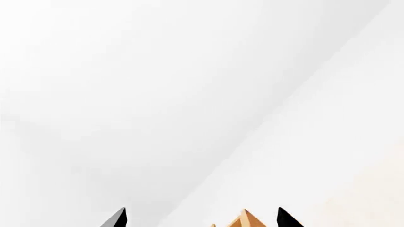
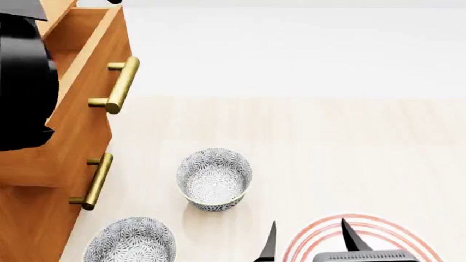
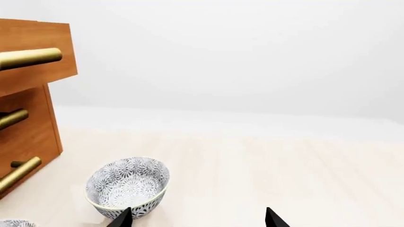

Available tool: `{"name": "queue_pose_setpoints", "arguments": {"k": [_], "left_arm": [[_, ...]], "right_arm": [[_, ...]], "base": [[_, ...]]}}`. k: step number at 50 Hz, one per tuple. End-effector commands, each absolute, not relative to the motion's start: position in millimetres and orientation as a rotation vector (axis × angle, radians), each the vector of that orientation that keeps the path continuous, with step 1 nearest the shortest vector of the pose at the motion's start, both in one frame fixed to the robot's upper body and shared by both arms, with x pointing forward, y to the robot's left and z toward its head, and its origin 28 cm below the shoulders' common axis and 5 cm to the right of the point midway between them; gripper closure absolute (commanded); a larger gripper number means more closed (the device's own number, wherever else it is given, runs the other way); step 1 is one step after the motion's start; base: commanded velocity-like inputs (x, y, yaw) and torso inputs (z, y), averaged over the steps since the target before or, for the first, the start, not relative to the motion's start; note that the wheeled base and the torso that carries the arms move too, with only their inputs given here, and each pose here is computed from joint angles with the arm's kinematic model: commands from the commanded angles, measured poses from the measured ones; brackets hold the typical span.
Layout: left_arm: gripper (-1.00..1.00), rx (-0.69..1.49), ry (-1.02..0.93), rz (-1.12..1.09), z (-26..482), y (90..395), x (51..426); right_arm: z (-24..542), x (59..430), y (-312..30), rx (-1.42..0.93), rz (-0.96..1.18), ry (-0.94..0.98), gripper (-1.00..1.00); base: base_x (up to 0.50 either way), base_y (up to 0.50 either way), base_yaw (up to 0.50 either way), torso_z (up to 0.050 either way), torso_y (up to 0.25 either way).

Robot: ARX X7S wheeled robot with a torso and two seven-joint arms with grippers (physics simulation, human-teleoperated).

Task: Open the top drawer of the cabinet.

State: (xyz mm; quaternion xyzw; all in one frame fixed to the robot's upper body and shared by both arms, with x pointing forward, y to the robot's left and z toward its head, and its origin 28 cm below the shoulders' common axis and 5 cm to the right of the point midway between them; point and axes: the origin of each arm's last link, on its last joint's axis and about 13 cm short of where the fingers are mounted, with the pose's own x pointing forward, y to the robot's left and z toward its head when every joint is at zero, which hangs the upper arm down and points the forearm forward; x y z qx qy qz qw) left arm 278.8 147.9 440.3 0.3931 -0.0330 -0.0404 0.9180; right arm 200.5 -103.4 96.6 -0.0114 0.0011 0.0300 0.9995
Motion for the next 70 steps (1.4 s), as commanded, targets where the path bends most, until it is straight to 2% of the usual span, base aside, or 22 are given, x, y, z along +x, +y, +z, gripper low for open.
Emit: {"name": "queue_pose_setpoints", "arguments": {"k": [1,11,16,18,30,40,60,70], "left_arm": [[-1.00,0.482,0.103,-0.158,468.6,177.0,300.9],[-1.00,0.303,0.201,0.005,478.4,184.5,314.0],[-1.00,0.299,0.216,-0.083,472.0,180.9,313.9],[-1.00,0.272,0.211,-0.036,472.0,183.6,315.6],[-1.00,0.267,0.242,-0.096,457.4,181.2,323.1],[-1.00,0.154,0.272,-0.140,449.1,177.3,333.2],[-1.00,0.027,0.328,-0.024,423.1,179.0,356.3],[-1.00,0.010,0.358,-0.044,406.9,178.1,363.7]], "right_arm": [[92.3,200.6,-102.5,-0.022,0.064,0.012,-1.00],[92.1,203.2,-102.1,-0.032,0.061,0.022,-1.00],[90.9,203.2,-101.7,-0.032,0.066,0.024,-1.00],[91.0,203.1,-102.5,-0.030,0.064,0.024,-1.00],[89.3,203.9,-103.5,-0.024,0.064,0.030,-1.00],[86.5,204.1,-105.2,-0.021,0.061,0.036,-1.00],[80.4,202.5,-106.0,-0.034,0.051,0.038,-1.00],[78.2,202.7,-104.5,-0.054,0.046,0.042,-1.00]], "base": [[0.00,0.00,0.00,0.000,0.000],[0.00,0.00,0.00,0.000,0.000],[0.00,0.00,0.00,0.000,0.000],[0.00,0.00,0.00,0.000,0.000],[0.00,0.00,0.00,0.000,0.000],[0.00,0.00,0.00,0.000,0.000],[0.00,0.00,0.00,0.000,0.000],[0.00,0.00,0.00,0.000,0.000]]}}
